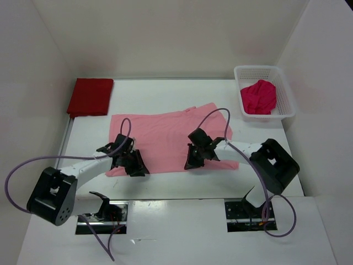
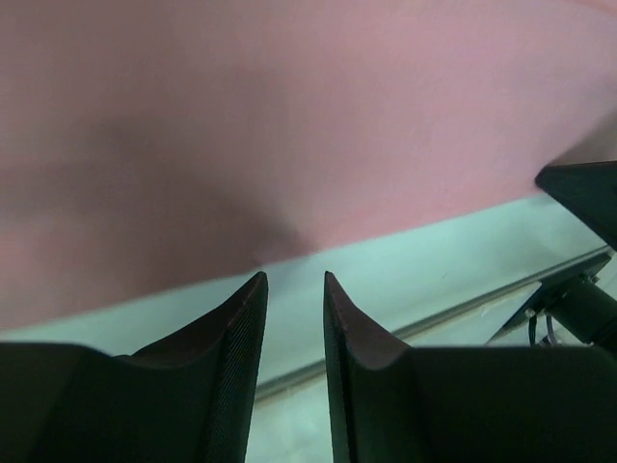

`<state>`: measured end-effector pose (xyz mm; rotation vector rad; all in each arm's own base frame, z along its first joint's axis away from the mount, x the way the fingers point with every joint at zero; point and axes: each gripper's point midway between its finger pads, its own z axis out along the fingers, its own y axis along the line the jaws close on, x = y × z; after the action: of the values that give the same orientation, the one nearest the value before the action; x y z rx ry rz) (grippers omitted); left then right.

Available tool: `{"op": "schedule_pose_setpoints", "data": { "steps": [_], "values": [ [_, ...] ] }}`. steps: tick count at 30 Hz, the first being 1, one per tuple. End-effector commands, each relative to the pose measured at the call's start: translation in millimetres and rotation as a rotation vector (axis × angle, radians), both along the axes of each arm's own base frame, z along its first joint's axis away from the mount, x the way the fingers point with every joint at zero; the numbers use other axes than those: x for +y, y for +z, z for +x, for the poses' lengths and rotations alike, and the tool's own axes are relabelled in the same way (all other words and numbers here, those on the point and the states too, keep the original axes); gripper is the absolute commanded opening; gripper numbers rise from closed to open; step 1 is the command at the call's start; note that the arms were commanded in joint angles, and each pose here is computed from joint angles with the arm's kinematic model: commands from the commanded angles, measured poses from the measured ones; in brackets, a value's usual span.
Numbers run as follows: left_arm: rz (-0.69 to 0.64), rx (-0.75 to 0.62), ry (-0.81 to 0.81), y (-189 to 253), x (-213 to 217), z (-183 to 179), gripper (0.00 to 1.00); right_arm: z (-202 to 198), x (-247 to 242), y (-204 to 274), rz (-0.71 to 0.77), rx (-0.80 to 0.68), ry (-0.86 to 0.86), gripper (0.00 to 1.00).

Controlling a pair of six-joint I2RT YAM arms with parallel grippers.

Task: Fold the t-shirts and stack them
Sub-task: Fold the flattened tshirt in 1/3 of the way

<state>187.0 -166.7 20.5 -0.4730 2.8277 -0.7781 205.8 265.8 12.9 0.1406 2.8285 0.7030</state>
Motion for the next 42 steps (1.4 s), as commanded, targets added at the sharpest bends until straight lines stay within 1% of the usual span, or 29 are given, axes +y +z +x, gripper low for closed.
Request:
{"op": "schedule_pose_setpoints", "data": {
  "steps": [1,2,3,5,6,7,8,9,10,12,13,14,16,18,19,20,21,22,23,24,25,26,27,29,33,37,39,41,42],
  "values": [
    [-0.005,0.024,0.025,13.4,5.6,-8.2,0.37,-19.4,-6.7,16.7,-0.006,0.043,0.020,0.10],
    [-0.008,-0.001,0.030,20.6,7.5,1.3,0.39,-16.4,-4.8,22.5,-0.008,0.029,0.041,0.13],
    [-0.033,-0.069,0.028,44.3,3.7,23.4,0.39,-3.0,-0.2,42.7,0.011,-0.007,0.043,0.19],
    [-0.026,-0.154,0.041,66.4,14.0,57.1,0.40,25.0,-5.1,63.2,0.027,-0.066,0.040,0.22],
    [-0.018,-0.211,0.089,84.4,25.9,87.6,0.40,48.1,-2.2,86.7,0.056,-0.129,0.028,0.22],
    [-0.022,-0.238,0.112,91.3,33.6,103.3,0.40,62.9,-5.7,95.5,0.069,-0.155,0.020,0.22],
    [-0.033,-0.276,0.132,98.4,41.2,120.3,0.40,76.8,-11.5,95.2,0.066,-0.152,0.008,0.16],
    [-0.038,-0.270,0.151,93.2,49.1,134.2,0.38,113.5,-27.5,112.6,0.069,-0.221,-0.033,0.04],
    [-0.036,-0.321,0.211,101.3,68.6,158.1,0.30,131.6,-37.1,105.6,0.040,-0.224,-0.055,0.00],
    [-0.044,-0.338,0.261,100.0,83.9,178.4,0.24,186.1,-66.0,123.2,-0.009,-0.330,-0.133,0.00],
    [-0.022,-0.341,0.308,92.8,97.3,192.0,0.22,203.1,-75.1,124.3,-0.027,-0.349,-0.149,0.00],
    [-0.005,-0.363,0.321,95.8,101.5,202.4,0.20,235.1,-83.7,126.2,-0.066,-0.386,-0.183,0.00],
    [0.036,-0.356,0.366,86.5,117.8,214.5,0.20,279.1,-106.8,121.6,-0.146,-0.416,-0.225,0.09],
    [0.037,-0.340,0.366,80.5,118.4,220.4,0.20,303.6,-120.4,117.1,-0.195,-0.430,-0.238,0.20],
    [0.010,-0.347,0.350,83.5,113.6,220.9,0.22,314.9,-125.8,114.5,-0.210,-0.437,-0.257,0.28],
    [-0.003,-0.353,0.352,85.8,112.0,222.6,0.22,330.6,-133.1,124.1,-0.220,-0.464,-0.268,0.32],
    [-0.002,-0.341,0.352,81.3,111.7,219.3,0.23,337.4,-133.9,99.3,-0.246,-0.423,-0.267,0.36],
    [0.008,-0.333,0.358,77.2,113.2,217.2,0.23,344.7,-141.7,94.2,-0.264,-0.420,-0.276,0.39],
    [0.008,-0.331,0.358,76.8,112.9,213.6,0.23,354.9,-141.9,98.7,-0.267,-0.442,-0.286,0.45],
    [0.014,-0.335,0.348,78.5,113.2,211.5,0.23,360.0,-147.1,80.3,-0.278,-0.415,-0.292,0.48],
    [0.020,-0.330,0.339,75.0,113.3,208.8,0.23,370.8,-149.0,86.2,-0.291,-0.445,-0.300,0.50],
    [0.029,-0.332,0.345,78.5,114.8,206.5,0.24,370.5,-151.6,78.9,-0.311,-0.423,-0.302,0.53],
    [0.034,-0.340,0.335,82.3,115.0,204.1,0.24,375.0,-155.9,63.7,-0.342,-0.409,-0.313,0.55],
    [0.033,-0.360,0.335,89.6,115.0,204.2,0.25,380.9,-161.0,61.5,-0.376,-0.410,-0.320,0.56],
    [0.014,-0.395,0.265,102.1,91.2,208.3,0.27,382.3,-164.0,41.8,-0.403,-0.382,-0.321,0.59],
    [-0.026,-0.390,0.204,104.0,60.2,208.5,0.28,374.2,-163.3,26.2,-0.409,-0.323,-0.310,0.59],
    [-0.036,-0.404,0.166,107.1,44.3,213.7,0.28,365.5,-160.9,18.9,-0.397,-0.294,-0.293,0.52],
    [-0.044,-0.395,0.152,102.5,34.6,218.8,0.28,361.3,-159.6,24.7,-0.385,-0.292,-0.297,0.51],
    [-0.049,-0.408,0.140,107.5,28.8,223.7,0.28,351.3,-157.2,17.7,-0.372,-0.262,-0.281,0.34]
  ]
}}
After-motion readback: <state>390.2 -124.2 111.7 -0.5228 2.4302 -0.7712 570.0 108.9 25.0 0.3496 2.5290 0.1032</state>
